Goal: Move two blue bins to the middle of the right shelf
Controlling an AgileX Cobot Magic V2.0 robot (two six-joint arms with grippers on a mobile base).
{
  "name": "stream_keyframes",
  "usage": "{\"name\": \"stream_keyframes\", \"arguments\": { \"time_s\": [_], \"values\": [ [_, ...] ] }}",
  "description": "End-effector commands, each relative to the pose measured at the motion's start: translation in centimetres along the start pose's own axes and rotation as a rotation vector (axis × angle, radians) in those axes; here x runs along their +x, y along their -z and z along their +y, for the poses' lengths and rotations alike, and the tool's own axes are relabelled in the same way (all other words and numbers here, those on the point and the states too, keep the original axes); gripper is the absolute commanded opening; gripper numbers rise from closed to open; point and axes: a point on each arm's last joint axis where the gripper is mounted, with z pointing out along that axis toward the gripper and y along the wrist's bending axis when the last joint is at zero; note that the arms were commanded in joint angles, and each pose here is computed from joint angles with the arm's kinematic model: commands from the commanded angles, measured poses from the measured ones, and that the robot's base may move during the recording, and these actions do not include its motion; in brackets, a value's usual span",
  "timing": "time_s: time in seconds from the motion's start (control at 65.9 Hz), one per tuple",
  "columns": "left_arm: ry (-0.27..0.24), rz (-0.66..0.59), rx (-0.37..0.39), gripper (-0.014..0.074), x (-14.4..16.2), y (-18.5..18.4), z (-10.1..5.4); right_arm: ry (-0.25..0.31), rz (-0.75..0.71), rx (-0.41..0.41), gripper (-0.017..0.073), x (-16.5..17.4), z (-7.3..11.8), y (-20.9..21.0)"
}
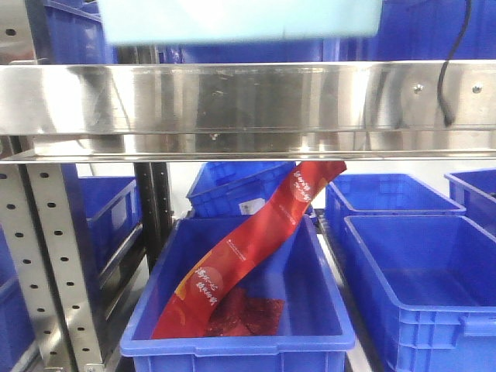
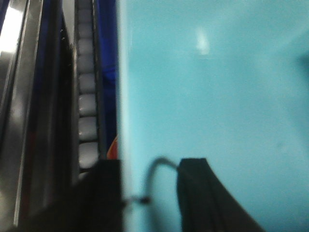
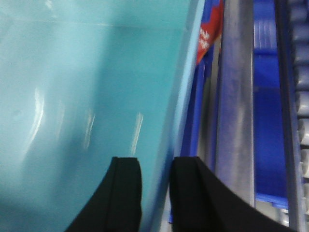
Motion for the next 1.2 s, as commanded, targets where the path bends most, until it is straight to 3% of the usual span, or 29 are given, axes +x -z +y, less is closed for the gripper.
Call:
{"name": "stream_keyframes", "arguments": {
  "time_s": [0.0,0.091,0.167,0.288,0.395,0.425,0.486,0.698,0.819,0.88,0.971,1.017,1.062,1.184],
  "values": [
    [-0.002,-0.070,0.099,-0.0111,-0.6,1.4,-1.6,-0.012,-0.092,-0.006,-0.0154,-0.9,0.1,0.3],
    [-0.004,-0.062,0.089,-0.0085,-0.5,0.9,-1.5,-0.011,-0.093,-0.002,-0.0154,-0.9,0.0,0.1],
    [-0.005,-0.060,0.086,-0.0005,-0.5,0.8,-1.5,-0.008,-0.095,0.005,-0.0112,-1.0,0.0,0.1],
    [-0.005,-0.060,0.086,0.0232,-0.5,0.8,-1.5,-0.008,-0.078,0.007,0.0161,-0.8,-0.1,0.1],
    [-0.005,-0.062,0.086,0.0489,-0.5,0.9,-1.5,-0.006,-0.066,0.021,0.0512,-0.7,-0.2,0.3],
    [-0.005,-0.066,0.087,0.0559,-0.6,1.2,-1.5,-0.002,-0.073,0.030,0.0571,-0.8,-0.3,0.7],
    [-0.006,-0.079,0.090,0.0623,-0.7,1.8,-1.5,0.006,-0.089,0.047,0.0568,-0.9,-0.3,1.4],
    [-0.035,-0.184,0.105,0.0601,-1.7,7.5,-1.7,0.030,-0.199,0.074,0.0501,-1.3,0.2,7.1],
    [-0.041,-0.272,0.113,0.0542,-2.1,12.4,-1.7,0.038,-0.274,0.063,0.0301,-1.2,0.8,11.1],
    [-0.045,-0.306,0.113,0.0443,-2.1,14.3,-1.7,0.040,-0.299,0.059,0.0147,-1.1,1.0,12.5],
    [-0.046,-0.346,0.119,0.0192,-2.0,16.6,-1.7,0.045,-0.326,0.065,-0.0074,-0.9,1.1,13.9],
    [-0.049,-0.365,0.122,0.0039,-2.0,17.6,-1.7,0.049,-0.334,0.082,-0.0156,-0.9,1.0,14.3],
    [-0.055,-0.380,0.124,-0.0116,-1.9,18.4,-1.7,0.053,-0.342,0.103,-0.0160,-0.9,0.9,14.6],
    [-0.078,-0.404,0.075,-0.0111,-1.9,19.3,-1.2,0.061,-0.335,0.149,-0.0160,-0.8,0.4,14.3]
  ]
}}
